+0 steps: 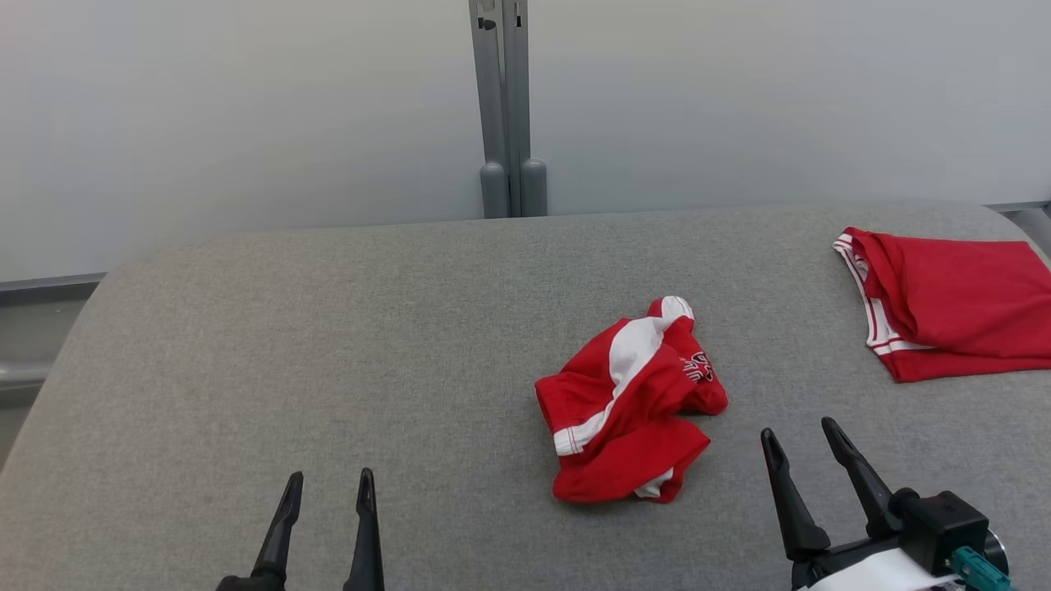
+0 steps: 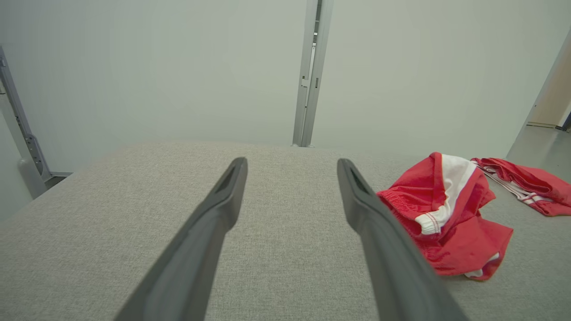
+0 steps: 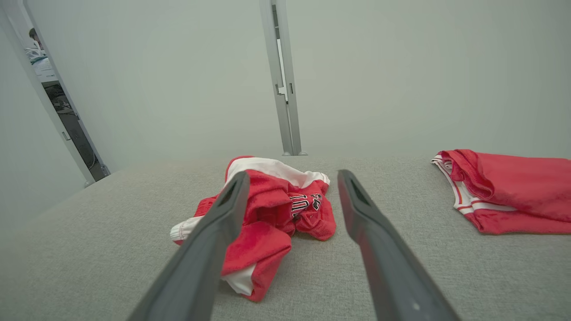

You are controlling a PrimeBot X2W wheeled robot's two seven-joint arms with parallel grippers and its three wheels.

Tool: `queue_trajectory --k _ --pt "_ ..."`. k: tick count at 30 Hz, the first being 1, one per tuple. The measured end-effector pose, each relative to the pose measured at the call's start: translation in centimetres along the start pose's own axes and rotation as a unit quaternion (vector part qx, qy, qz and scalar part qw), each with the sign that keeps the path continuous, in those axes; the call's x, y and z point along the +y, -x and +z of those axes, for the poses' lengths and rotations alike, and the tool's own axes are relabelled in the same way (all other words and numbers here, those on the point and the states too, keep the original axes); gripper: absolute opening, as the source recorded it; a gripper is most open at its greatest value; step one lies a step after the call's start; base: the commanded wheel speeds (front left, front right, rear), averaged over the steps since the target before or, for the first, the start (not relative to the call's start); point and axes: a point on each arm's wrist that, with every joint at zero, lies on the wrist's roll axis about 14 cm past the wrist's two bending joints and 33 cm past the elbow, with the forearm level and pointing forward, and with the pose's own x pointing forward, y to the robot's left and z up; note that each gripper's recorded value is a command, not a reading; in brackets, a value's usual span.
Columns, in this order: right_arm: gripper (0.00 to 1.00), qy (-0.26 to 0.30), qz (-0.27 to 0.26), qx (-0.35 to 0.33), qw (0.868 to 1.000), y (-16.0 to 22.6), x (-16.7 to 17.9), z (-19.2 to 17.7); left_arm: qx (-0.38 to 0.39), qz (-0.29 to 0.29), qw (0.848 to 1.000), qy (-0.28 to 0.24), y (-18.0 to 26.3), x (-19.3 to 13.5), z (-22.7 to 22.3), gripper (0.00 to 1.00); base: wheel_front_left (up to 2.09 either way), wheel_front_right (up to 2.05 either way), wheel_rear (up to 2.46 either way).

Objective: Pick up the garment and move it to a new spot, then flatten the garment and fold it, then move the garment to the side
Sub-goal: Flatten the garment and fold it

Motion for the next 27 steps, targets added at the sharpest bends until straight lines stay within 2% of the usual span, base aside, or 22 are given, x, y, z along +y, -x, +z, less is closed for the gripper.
queue_trajectory --k 23,27 --pt "1.0 -0.003 -0.009 0.005 1.0 0.1 -0.6 -0.3 0.008 0.0 1.0 -0.009 0.0 -0.3 -0.5 1.0 0.0 0.0 0.0" --pt "1.0 -0.003 -0.01 0.007 1.0 0.1 -0.7 -0.4 0.022 -0.019 1.0 -0.002 0.1 -1.1 -1.3 1.0 0.0 0.0 0.0"
